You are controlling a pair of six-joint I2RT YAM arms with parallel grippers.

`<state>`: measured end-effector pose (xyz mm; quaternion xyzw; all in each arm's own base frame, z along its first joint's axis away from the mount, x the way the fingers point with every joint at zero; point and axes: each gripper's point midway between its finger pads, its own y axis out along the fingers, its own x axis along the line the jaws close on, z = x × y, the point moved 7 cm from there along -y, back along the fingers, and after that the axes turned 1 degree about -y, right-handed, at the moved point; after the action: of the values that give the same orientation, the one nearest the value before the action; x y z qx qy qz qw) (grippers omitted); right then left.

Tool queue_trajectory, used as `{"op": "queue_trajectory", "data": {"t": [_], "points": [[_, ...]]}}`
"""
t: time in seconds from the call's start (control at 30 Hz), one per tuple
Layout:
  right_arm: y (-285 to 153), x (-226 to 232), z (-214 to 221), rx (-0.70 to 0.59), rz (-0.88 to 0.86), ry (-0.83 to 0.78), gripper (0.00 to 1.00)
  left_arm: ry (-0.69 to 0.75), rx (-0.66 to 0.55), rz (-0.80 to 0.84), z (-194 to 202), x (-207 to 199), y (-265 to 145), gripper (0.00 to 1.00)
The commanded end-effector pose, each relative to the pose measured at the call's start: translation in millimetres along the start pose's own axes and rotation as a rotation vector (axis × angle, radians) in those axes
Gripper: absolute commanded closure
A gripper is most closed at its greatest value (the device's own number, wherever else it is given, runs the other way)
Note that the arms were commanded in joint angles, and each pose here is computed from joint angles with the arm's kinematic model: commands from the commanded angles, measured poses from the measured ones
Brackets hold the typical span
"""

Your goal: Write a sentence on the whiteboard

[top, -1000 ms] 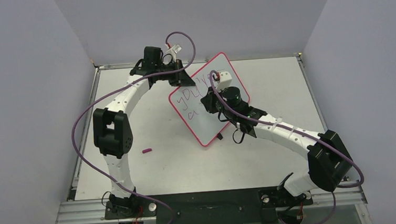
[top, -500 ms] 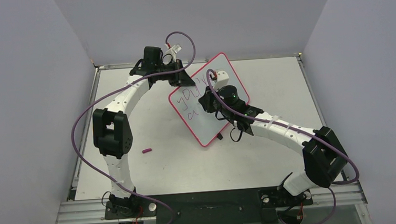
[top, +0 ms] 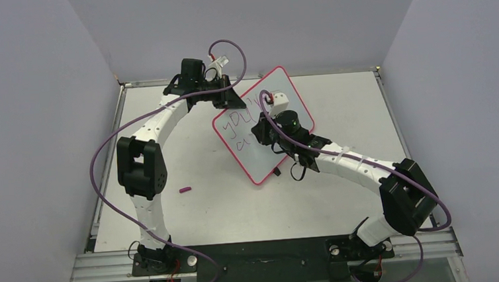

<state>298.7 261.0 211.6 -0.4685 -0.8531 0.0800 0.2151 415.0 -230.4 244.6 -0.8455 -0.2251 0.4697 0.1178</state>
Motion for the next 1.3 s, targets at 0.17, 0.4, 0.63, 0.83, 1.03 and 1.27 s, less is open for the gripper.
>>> {"op": "queue_trajectory", "data": {"t": [0.17, 0.4, 0.63, 0.83, 1.03, 1.27], "points": [[-0.2, -2.8, 8.0, -0.001, -0.002, 0.007, 1.0, 0.092, -0.055, 0.108, -14.3, -45.4, -22.0, 1.0], [-4.1, -4.6, 13.2, 0.009, -0.001, 0.009, 1.0, 0.092, -0.057, 0.111, -14.5, -45.7, -21.2, 1.0], [-3.8, -3.2, 10.3, 0.006, -0.006, 0.005, 1.0, 0.092, -0.056, 0.113, -14.6, -45.6, -20.8, 1.0], [-1.6, -0.8, 1.0, -0.001, -0.002, -0.005, 1.0, 0.093, -0.054, 0.116, -14.0, -46.9, -20.2, 1.0], [2.5, 1.9, -13.3, -0.017, 0.008, -0.018, 1.0, 0.094, -0.055, 0.116, -13.7, -47.0, -20.3, 1.0], [8.2, 3.9, -19.9, -0.017, 0.011, -0.019, 1.0, 0.095, -0.056, 0.115, -13.2, -47.3, -20.8, 1.0]]}}
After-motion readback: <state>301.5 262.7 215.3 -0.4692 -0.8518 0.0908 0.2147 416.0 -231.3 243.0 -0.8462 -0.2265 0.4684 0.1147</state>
